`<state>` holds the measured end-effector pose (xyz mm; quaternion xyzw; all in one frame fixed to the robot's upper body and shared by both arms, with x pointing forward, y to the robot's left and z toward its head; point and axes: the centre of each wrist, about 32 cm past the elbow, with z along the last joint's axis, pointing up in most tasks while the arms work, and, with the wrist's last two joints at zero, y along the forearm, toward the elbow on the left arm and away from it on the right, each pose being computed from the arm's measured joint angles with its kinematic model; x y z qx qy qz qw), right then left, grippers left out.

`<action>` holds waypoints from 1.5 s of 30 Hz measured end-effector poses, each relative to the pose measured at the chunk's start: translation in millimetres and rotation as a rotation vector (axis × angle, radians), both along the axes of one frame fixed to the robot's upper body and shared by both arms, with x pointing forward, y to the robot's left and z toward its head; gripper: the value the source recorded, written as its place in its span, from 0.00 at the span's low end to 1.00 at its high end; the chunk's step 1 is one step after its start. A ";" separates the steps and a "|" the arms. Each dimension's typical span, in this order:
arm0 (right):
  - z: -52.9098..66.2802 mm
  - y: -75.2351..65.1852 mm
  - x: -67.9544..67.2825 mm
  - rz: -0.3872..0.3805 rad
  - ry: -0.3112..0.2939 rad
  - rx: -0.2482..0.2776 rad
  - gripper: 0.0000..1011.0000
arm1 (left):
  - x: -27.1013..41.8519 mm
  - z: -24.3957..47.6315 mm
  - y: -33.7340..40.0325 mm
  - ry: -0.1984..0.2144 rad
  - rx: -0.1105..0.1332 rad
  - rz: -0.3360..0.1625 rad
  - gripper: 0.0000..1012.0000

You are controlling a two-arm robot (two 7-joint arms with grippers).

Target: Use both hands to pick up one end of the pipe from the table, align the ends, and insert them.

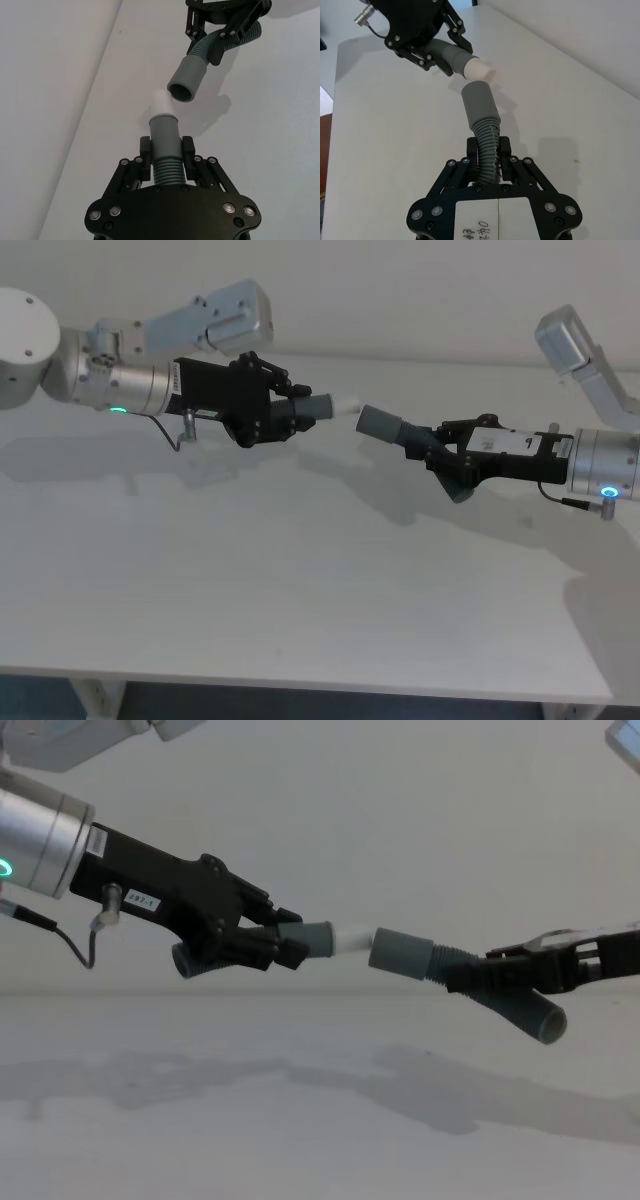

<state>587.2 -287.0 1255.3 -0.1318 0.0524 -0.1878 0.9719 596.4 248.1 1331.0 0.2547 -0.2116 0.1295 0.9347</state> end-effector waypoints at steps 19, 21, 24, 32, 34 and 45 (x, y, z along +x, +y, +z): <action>-1.6 -1.9 1.0 -0.019 0.012 -0.009 0.24 | -4.6 2.4 4.5 0.003 -0.001 0.022 0.35; -1.9 -2.0 1.1 -0.021 0.014 -0.007 0.24 | -4.1 1.8 3.6 0.006 -0.002 0.020 0.35; -2.0 -2.2 1.3 -0.022 0.016 -0.004 0.24 | -3.2 0.4 2.3 0.013 -0.003 0.017 0.35; -1.4 -2.5 1.9 -0.024 0.018 0.004 0.24 | -0.7 -3.1 -0.8 0.032 0.000 0.009 0.35; -0.9 -2.6 2.1 -0.024 0.018 0.009 0.24 | 0.1 -4.5 -1.7 0.038 0.001 0.007 0.35; 2.5 -2.2 2.9 -0.019 0.014 0.020 0.24 | 4.8 -10.8 -6.8 0.058 -0.003 0.000 0.35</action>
